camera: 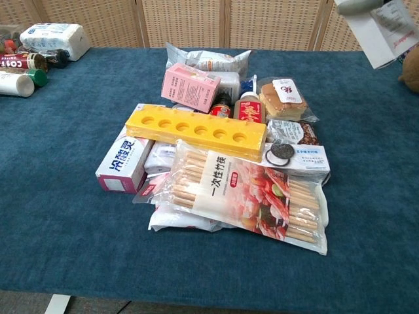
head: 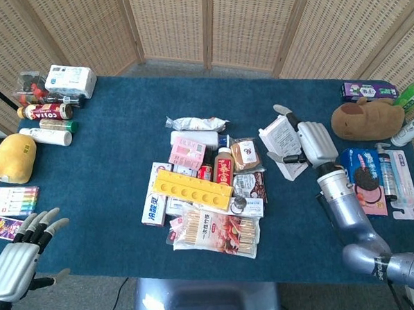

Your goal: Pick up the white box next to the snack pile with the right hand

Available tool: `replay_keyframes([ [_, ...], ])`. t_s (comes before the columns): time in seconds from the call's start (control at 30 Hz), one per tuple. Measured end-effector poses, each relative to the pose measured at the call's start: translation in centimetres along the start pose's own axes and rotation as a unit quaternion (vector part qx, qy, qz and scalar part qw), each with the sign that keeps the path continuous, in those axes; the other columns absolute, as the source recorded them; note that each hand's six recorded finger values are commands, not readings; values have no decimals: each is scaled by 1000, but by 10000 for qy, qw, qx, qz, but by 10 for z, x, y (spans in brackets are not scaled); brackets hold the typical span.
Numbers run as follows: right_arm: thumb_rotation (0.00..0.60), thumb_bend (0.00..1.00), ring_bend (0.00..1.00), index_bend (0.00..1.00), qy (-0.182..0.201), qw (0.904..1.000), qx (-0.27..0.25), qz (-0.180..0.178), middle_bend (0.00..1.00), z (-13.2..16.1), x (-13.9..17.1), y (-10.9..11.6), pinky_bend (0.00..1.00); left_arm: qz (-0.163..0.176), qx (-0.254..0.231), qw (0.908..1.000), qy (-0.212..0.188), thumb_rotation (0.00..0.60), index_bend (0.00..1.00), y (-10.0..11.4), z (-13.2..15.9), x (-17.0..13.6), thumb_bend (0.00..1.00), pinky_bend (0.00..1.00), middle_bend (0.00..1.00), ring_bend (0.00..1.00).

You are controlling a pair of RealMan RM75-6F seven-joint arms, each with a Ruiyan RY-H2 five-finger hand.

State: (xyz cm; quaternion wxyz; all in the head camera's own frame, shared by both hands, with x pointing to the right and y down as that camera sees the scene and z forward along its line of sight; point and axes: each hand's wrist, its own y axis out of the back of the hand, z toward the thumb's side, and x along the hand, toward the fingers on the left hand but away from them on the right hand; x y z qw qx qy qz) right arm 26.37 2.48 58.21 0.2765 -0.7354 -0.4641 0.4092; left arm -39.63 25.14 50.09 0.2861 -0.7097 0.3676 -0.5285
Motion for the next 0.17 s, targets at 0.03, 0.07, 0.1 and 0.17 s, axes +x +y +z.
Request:
replay_keyframes([
  [0.03,600,232,853,126,25,10000,1,-23,536,3,1,2,908,3,0,10000,3,600,166,0,-1,0,137,0,0,0],
  [0.07,600,233,852,125,54,10000,8,-53,536,6,1,4,908,6,-8,10000,8,600,166,0,-1,-1,136,0,0,0],
  [0.1,600,234,852,125,74,9999,12,-77,536,8,2,5,908,7,-17,10000,13,600,166,0,-2,-1,137,0,0,0],
  [0.17,600,235,852,123,121,9999,18,-118,536,13,3,7,908,9,-34,10000,25,600,166,0,-4,-2,136,0,0,0],
])
